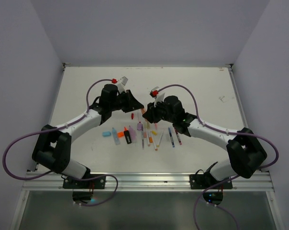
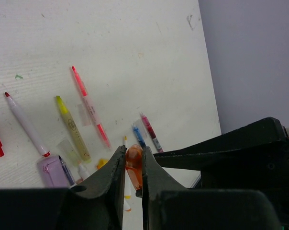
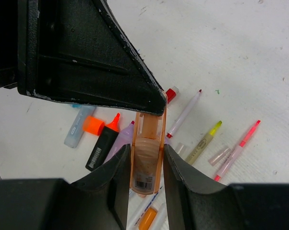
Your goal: Open the pen caps
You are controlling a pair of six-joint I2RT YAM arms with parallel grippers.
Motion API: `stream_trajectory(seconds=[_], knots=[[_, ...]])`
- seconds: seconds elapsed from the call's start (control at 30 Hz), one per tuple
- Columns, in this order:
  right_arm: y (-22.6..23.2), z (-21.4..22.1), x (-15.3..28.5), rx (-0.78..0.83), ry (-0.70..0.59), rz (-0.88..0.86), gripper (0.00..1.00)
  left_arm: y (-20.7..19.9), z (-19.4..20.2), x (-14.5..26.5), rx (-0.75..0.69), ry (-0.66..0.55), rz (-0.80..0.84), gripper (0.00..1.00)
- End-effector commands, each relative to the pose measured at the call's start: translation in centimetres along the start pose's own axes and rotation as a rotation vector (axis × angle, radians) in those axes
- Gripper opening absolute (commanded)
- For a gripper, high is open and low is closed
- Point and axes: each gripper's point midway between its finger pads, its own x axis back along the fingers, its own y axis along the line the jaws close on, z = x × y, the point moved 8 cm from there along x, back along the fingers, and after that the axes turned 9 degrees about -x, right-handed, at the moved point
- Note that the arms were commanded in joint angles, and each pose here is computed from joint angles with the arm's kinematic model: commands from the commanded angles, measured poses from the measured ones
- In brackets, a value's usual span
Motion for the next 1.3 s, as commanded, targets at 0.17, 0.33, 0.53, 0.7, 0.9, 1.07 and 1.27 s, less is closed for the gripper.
stream_trajectory(seconds=[0.17,0.33,0.53,0.7,0.9,1.07,1.27], knots=[[1.8,-2.1,1.4,-0.017,-0.095,-0.089,0.49,-1.8,-0.8,1.5,-0.159,-0.067,0.11,0.0],[1.9,-2.2,3.4,-0.065,-0.103,-0.144,0.69,-2.8,-1.3,3.3,-0.305,-0.116,0.204,0.0],[2.3,-2.9,5.7,-0.036,-0.063,-0.289,0.71,-4.2,-1.9,6.1,-0.47,-0.193,0.399,0.0],[3.9,-3.6,6.6,0.005,-0.048,-0.433,0.65,-5.5,-1.7,7.2,-0.524,-0.204,0.516,0.0],[4.6,-3.8,6.9,0.026,-0.026,-0.512,0.53,-6.8,-1.9,8.4,-0.565,-0.231,0.588,0.0],[4.8,-3.9,7.2,0.036,-0.031,-0.52,0.45,-7.1,-1.7,8.8,-0.583,-0.234,0.617,0.0],[4.9,-4.2,7.3,0.037,-0.043,-0.531,0.37,-7.4,-1.4,8.9,-0.598,-0.231,0.646,0.0]])
